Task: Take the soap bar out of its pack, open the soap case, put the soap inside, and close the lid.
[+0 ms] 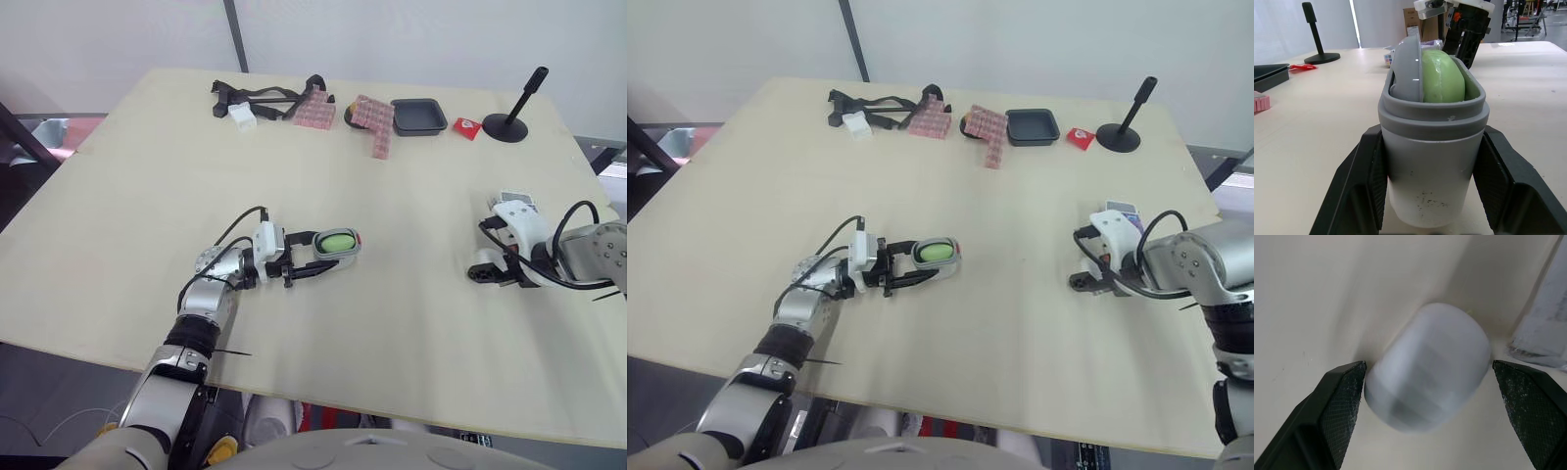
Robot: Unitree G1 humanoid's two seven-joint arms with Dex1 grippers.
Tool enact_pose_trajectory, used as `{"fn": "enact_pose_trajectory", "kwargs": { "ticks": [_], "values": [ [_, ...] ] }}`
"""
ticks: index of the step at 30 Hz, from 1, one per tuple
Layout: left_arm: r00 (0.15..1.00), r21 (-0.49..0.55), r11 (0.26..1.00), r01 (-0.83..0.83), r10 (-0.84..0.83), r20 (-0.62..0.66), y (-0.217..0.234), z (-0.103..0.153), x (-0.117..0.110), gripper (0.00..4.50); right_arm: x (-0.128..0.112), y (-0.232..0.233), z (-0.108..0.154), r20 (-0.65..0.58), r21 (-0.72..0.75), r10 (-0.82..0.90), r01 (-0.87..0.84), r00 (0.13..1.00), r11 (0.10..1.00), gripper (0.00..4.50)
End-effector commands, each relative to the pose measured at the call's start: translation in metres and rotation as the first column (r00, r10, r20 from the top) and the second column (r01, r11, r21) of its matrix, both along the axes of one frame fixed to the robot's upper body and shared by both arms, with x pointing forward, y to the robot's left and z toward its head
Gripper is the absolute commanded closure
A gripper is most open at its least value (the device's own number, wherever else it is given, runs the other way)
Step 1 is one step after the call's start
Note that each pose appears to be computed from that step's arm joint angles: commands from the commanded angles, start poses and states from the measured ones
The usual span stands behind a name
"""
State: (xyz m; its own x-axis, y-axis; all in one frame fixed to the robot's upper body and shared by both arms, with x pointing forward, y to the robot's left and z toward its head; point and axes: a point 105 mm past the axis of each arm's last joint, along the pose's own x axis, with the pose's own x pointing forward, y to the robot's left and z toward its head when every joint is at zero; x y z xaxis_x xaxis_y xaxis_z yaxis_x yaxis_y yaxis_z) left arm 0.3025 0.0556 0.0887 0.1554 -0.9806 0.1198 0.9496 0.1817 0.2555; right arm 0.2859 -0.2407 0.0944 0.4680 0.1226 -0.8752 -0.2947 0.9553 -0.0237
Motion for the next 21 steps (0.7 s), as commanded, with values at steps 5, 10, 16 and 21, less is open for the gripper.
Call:
{"fn": "enact_pose_trajectory", "kwargs": {
  "ticks": [5, 10, 16, 21],
  "values": [
    [0.999, -0.011, 1.0, -0.002, 0.003, 0.052, 0.0, 0.01, -0.001, 2.56, 0.003, 0.007, 0.005, 0.014, 0.004, 0.023, -0.023, 1.0, 1.0, 2.18],
    [0.999, -0.007, 1.0, 0.001, -0.001, 0.05, 0.0, 0.009, -0.001, 2.56, -0.004, 0.013, 0.003, -0.004, 0.002, 0.069, -0.068, 0.998, 0.998, 2.56],
    [0.999, -0.021, 1.0, 0.013, -0.012, 0.035, -0.003, 0.009, -0.001, 2.56, -0.005, 0.027, 0.018, 0.055, -0.052, 0.182, -0.179, 0.982, 0.982, 2.56],
    [1.0, -0.009, 1.0, 0.02, -0.02, 0.003, -0.003, 0.002, -0.001, 2.56, -0.002, 0.053, 0.048, 0.188, -0.076, 0.35, -0.342, 0.918, 0.937, 2.56]
  ]
}}
